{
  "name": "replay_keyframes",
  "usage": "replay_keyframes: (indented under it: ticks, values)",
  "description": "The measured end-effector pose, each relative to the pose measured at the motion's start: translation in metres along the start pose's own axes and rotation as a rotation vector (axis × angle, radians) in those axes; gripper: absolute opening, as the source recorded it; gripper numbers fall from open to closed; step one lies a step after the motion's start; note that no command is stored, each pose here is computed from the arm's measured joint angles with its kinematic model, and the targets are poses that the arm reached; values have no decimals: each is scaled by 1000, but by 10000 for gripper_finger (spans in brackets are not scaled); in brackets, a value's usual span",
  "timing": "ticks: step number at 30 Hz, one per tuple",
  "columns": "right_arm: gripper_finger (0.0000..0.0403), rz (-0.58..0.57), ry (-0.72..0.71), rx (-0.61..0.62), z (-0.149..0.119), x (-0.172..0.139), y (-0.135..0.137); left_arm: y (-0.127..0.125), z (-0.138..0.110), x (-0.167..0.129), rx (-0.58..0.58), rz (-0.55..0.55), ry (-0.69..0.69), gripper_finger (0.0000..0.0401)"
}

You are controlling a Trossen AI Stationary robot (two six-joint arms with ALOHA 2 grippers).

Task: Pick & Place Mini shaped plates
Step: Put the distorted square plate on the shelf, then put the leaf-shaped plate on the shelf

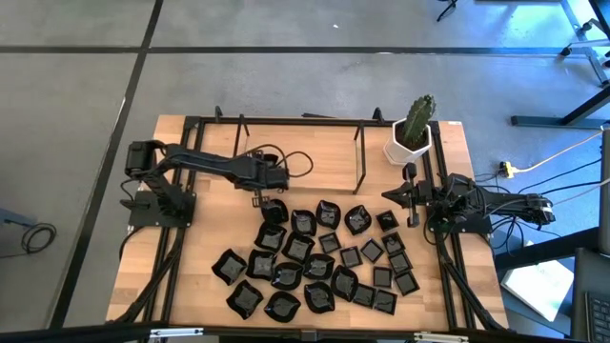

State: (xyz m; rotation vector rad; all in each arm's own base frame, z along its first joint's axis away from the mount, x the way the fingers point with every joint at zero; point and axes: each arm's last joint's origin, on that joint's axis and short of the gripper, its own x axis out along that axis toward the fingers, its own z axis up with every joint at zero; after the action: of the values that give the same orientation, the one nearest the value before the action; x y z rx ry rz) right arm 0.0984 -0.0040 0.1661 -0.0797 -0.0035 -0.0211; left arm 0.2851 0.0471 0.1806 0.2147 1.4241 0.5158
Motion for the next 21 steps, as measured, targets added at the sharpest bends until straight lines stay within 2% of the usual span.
replay_keyframes:
  ticks: [7,15,21]
  values:
    - [7,0,0,0,0,0,0,1,-1,-3,-11,-33,-8,30]
    - [7,0,0,-3,0,0,0,2,0,-6,-13,-33,-10,100]
    - [7,0,0,-4,0,0,0,3,18,-38,13,-36,-87,158]
